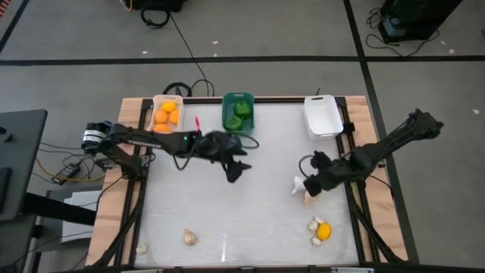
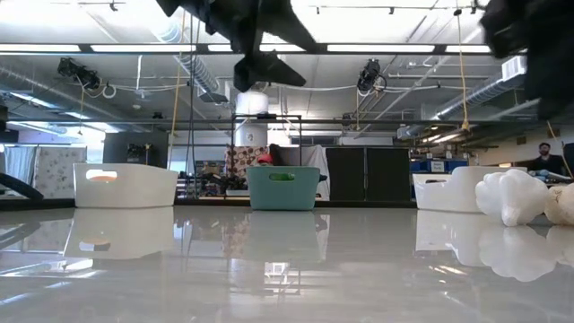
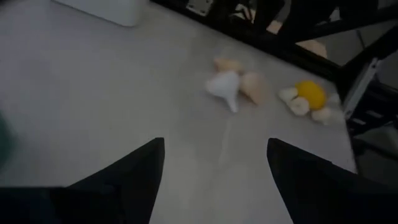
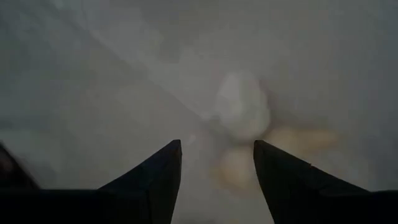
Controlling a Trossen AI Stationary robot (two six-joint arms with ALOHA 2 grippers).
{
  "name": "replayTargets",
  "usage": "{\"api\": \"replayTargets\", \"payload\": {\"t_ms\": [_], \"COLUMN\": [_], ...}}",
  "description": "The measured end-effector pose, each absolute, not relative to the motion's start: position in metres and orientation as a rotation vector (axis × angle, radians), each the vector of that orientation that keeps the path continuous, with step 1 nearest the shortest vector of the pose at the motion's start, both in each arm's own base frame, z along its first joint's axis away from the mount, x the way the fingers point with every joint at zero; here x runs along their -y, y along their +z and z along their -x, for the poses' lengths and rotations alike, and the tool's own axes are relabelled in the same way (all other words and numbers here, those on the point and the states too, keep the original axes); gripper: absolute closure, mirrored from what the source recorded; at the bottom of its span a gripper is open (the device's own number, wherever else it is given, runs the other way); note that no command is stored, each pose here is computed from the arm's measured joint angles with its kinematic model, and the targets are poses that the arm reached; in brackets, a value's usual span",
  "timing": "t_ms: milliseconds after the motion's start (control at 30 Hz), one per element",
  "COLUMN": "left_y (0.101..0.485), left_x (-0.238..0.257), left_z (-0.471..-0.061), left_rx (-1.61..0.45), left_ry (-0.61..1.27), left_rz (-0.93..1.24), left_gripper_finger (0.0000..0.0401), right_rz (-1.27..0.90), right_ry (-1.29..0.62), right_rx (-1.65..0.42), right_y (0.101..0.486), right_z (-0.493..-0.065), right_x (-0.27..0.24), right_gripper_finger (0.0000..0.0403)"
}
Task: Sort produce into baskets
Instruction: Put the yellow lemon into the left white bin
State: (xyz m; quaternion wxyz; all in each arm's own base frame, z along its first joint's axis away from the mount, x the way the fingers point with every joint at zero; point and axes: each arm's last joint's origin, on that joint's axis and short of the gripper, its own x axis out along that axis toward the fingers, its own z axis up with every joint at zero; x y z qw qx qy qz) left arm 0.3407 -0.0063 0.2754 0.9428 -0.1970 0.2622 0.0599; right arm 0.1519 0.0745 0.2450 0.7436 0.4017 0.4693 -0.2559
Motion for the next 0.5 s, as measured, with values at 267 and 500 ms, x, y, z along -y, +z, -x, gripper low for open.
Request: {"api": "replayTargets", "payload": {"t_ms": [267,500], "left_y": [0.246,0.223], "left_x": [0.056,0.107], "left_z": [-0.354,-0.354], "left_rx": [-0.595,-0.630], "left_ry": [0.117,0.151], "left_rz": [0.554,0.603], "left_gripper_finger": [0.0112,0.0112], "right_rz": [-0.800,-0.791], "right_ry": [-0.404,-0.267], "right_rx": [-1.233,-1.389], "right_y": [0.239,0.231], "right_z": [-0.134,-0.126], "right_x": [-0.110,-0.154], "right_gripper_finger": [0.0191,0.0191]}}
